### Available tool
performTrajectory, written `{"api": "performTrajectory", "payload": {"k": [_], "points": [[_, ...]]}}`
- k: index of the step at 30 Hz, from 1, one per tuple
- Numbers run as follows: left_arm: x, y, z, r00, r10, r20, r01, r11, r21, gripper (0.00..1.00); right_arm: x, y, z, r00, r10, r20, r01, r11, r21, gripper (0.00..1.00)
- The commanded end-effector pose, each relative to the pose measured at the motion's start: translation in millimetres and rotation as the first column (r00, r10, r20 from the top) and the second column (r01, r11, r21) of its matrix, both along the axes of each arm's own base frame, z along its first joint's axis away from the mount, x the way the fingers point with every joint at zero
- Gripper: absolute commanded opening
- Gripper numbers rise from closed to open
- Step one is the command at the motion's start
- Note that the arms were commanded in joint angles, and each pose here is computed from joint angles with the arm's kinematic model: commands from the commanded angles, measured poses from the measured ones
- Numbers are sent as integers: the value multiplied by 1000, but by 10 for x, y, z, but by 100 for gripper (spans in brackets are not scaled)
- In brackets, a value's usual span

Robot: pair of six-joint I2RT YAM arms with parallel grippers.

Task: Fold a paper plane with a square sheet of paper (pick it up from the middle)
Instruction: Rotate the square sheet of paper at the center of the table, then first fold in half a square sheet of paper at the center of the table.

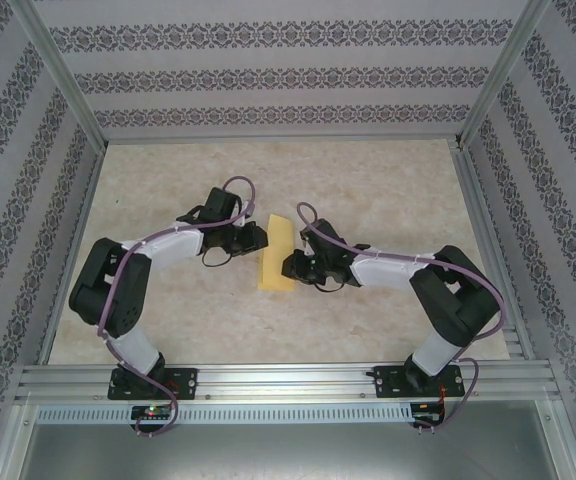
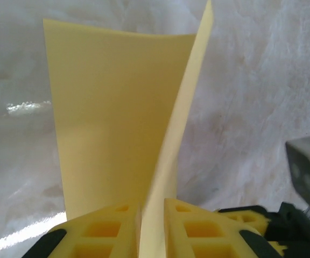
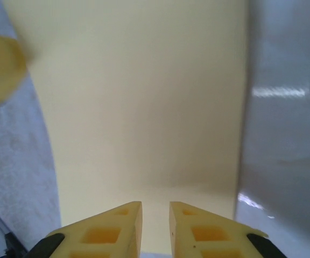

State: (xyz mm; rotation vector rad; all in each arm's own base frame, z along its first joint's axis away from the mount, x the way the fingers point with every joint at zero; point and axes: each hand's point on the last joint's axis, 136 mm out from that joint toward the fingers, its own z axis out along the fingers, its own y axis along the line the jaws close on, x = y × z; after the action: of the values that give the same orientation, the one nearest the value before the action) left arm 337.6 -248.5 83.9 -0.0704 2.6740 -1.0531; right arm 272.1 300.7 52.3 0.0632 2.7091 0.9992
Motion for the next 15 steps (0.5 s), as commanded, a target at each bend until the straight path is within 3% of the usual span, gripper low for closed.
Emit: {"api": "performTrajectory", "payload": {"k": [1,8,15], "points": [[59,-77,273,995,-8,95,13,999,-47,19,211,35,179,998,12,60,-13,1000,18,21],[3,-57,302,995,-3,99,7,999,-39,17,582,115,157,996,5,92,-9,999,36,18],[-57,86,382,990,48,133,-47,999,-12,14,639,267,9,997,57,59,-61,996,70,19]]}}
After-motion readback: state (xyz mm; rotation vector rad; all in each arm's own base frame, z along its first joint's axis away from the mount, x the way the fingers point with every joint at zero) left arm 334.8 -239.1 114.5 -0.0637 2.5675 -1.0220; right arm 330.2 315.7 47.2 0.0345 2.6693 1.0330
